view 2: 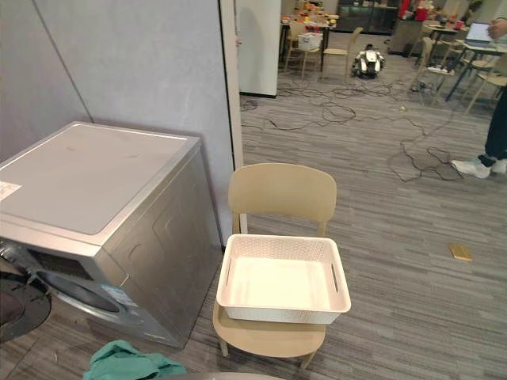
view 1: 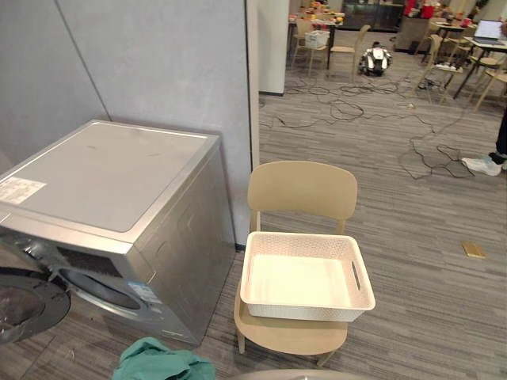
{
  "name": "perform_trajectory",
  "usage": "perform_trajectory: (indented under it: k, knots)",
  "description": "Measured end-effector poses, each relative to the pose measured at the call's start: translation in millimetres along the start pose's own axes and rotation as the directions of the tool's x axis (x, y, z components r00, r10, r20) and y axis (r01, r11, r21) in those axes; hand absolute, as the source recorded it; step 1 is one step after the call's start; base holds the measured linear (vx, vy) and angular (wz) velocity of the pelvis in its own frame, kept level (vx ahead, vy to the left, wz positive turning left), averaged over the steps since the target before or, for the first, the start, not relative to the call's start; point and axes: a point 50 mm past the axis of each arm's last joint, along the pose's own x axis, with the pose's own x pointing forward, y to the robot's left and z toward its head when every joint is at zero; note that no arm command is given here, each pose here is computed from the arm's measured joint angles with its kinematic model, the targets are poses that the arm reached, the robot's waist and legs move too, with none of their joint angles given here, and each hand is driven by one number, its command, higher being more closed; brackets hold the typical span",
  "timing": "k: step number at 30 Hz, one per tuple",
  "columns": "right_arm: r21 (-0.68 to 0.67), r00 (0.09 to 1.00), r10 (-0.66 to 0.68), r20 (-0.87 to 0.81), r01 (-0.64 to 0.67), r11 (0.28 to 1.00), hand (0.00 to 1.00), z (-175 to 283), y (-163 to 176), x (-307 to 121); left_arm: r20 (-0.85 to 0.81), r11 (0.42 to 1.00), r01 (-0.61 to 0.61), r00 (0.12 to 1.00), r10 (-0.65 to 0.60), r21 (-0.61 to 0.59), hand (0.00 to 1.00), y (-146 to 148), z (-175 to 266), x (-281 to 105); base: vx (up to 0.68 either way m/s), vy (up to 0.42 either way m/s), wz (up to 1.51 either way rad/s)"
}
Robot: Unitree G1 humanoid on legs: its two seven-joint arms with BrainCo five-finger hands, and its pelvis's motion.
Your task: Pick up the laundry basket with both hands and put the clothes into the washing machine.
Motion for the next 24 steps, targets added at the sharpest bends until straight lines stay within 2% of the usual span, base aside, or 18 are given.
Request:
perform_trajectory:
  k: [3,8,11,14,16,20,24]
  knots:
    - [-0.007,1.0,0.018,0.004,-0.018,1.0,0.0,3.0,6.9,1.3,-0.038,0.999,0.044,0.998,-0.043,0.031,1.0,-8.6,-5.0,0.7,0.07,0.022,-0.24]
    - [-0.12,0.996,0.088,0.023,-0.084,0.989,0.0,15.8,25.9,5.5,-0.033,0.991,0.078,0.997,-0.075,0.107,1.0,-16.4,0.3,3.1,0.05,0.021,-0.12]
    - [-0.206,0.986,0.153,0.064,-0.137,0.969,0.0,32.8,44.9,7.2,0.022,0.98,0.109,0.993,-0.114,0.164,1.0,-28.3,17.0,5.6,-0.02,-0.022,0.76]
    - [-0.359,0.973,0.213,0.088,-0.169,0.918,0.0,42.6,56.9,7.0,0.07,0.98,0.107,0.99,-0.12,0.168,1.0,-33.7,32.5,7.5,-0.04,-0.113,1.36]
    - [-0.44,0.951,0.289,0.11,-0.214,0.872,0.0,49.8,79.8,3.4,0.092,0.98,0.099,0.989,-0.116,0.175,1.0,-36.0,38.4,7.8,-0.08,-0.141,1.32]
    - [-0.507,0.922,0.373,0.099,-0.276,0.816,0.0,51.0,96.5,-0.5,0.087,0.987,0.079,0.992,-0.091,0.137,1.0,-29.4,36.8,8.4,-0.13,-0.11,1.25]
    - [-0.503,0.927,0.363,0.096,-0.27,0.821,0.0,51.2,94.5,0.3,0.073,0.994,0.062,0.995,-0.069,0.094,1.0,-24.7,34.2,8.8,-0.05,0.004,0.76]
